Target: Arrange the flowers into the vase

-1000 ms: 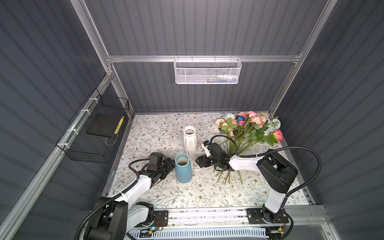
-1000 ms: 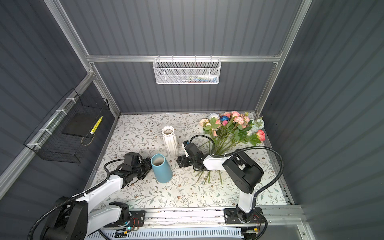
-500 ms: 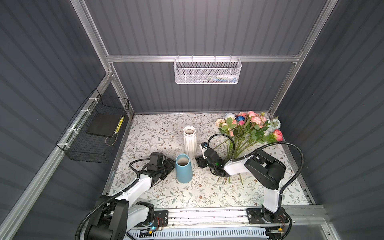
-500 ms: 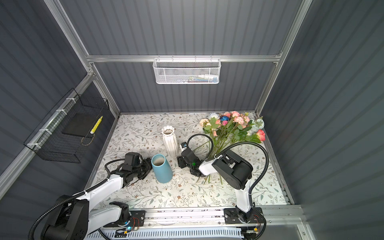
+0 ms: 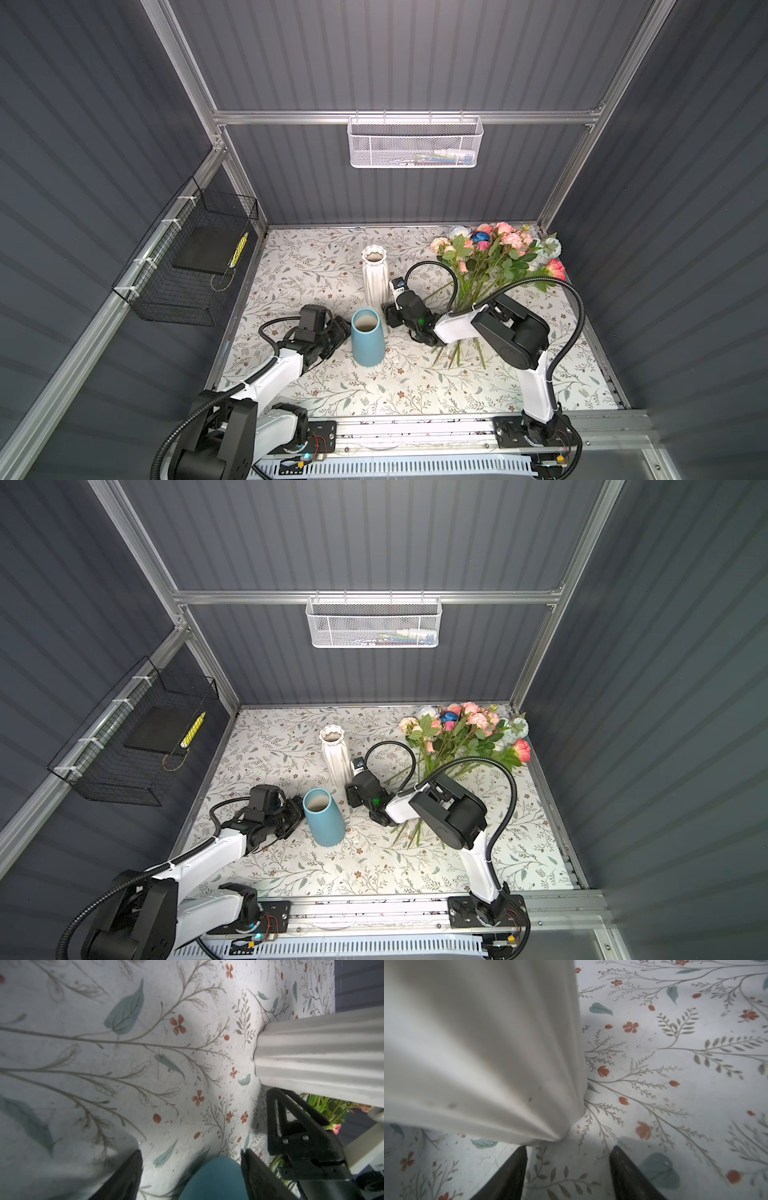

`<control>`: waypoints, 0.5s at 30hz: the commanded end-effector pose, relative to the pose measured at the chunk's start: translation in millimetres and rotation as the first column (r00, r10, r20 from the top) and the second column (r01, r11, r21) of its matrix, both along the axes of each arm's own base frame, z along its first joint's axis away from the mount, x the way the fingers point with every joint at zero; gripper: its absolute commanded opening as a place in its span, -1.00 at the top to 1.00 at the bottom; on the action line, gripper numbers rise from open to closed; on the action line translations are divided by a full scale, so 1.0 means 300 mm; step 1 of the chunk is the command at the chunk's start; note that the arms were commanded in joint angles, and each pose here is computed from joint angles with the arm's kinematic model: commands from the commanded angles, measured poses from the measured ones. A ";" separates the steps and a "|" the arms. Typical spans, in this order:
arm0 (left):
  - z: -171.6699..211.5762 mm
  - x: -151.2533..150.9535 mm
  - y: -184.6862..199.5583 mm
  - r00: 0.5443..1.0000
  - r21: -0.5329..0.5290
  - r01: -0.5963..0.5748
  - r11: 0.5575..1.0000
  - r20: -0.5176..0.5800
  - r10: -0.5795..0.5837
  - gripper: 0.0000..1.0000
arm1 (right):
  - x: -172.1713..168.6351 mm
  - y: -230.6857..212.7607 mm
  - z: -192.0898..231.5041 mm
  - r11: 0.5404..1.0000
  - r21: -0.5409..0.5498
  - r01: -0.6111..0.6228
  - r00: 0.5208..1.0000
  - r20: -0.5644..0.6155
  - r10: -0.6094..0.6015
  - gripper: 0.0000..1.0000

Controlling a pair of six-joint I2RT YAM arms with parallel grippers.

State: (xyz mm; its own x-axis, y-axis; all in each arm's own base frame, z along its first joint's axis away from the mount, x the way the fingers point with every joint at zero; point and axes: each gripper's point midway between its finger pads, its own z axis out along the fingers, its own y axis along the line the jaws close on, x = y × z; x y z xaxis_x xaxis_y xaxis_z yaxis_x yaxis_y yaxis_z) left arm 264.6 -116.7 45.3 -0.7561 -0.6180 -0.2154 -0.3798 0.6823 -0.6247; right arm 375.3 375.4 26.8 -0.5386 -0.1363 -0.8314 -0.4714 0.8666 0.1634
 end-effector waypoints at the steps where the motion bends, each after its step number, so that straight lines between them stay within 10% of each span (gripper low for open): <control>1: -0.014 -0.030 -0.022 0.998 -0.005 0.057 0.998 -0.026 -0.057 -0.53 | 0.028 -0.020 -0.071 0.998 -0.054 0.023 0.998 -0.060 -0.026 -0.30; 10: -0.018 -0.033 -0.025 0.998 -0.014 0.058 0.998 -0.025 -0.058 -0.54 | 0.099 0.018 -0.074 0.996 -0.067 0.052 0.989 -0.136 -0.061 -0.07; 15: -0.020 -0.038 -0.032 0.998 -0.037 0.053 0.998 -0.030 -0.054 -0.53 | 0.084 -0.004 -0.053 0.996 -0.026 0.082 0.987 -0.139 -0.085 -0.35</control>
